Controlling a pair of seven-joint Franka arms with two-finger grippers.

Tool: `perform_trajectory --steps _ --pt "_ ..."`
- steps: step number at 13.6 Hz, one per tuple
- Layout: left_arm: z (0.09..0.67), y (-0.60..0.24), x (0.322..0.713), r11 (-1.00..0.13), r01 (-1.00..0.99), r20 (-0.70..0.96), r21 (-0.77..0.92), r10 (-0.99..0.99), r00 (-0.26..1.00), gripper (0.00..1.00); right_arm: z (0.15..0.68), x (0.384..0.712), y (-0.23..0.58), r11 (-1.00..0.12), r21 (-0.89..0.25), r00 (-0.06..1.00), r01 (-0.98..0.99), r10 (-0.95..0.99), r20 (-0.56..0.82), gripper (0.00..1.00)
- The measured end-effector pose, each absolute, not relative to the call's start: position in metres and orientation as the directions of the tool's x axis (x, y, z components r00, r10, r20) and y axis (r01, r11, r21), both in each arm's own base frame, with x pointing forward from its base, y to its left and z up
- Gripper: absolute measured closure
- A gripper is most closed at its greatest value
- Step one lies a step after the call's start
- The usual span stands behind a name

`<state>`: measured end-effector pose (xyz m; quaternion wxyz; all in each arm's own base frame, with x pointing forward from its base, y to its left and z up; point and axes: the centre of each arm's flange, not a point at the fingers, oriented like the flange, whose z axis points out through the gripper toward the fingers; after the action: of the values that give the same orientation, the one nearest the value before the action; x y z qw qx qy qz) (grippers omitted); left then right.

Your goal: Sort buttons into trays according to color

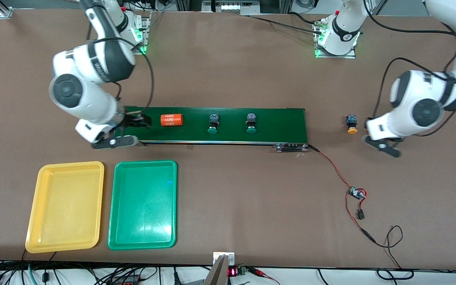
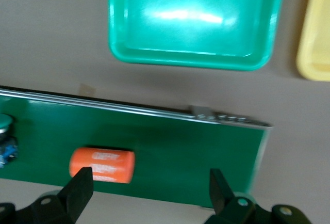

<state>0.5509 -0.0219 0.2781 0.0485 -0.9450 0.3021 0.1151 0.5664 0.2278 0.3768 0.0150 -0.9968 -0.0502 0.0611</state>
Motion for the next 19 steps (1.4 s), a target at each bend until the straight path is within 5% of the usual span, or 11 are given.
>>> perform_trajectory --steps 7,13,19 --pt "0.282 -0.208 0.518 -0.520 -0.846 -0.119 0.120 -0.853 0.507 0.50 0.333 0.497 0.338 -0.997 -0.031 0.995 -0.068 -0.066 -0.077 0.00" --pt "0.261 -0.280 0.506 -0.301 -0.945 0.072 0.125 -0.947 0.312 0.50 0.305 0.481 0.368 -0.998 -0.036 0.996 -0.051 -0.048 -0.077 0.00" --pt "0.281 -0.279 0.520 -0.323 -0.943 0.094 0.087 -0.939 0.330 0.00 0.285 0.481 0.376 -0.998 -0.040 0.996 -0.045 -0.042 -0.078 0.00"
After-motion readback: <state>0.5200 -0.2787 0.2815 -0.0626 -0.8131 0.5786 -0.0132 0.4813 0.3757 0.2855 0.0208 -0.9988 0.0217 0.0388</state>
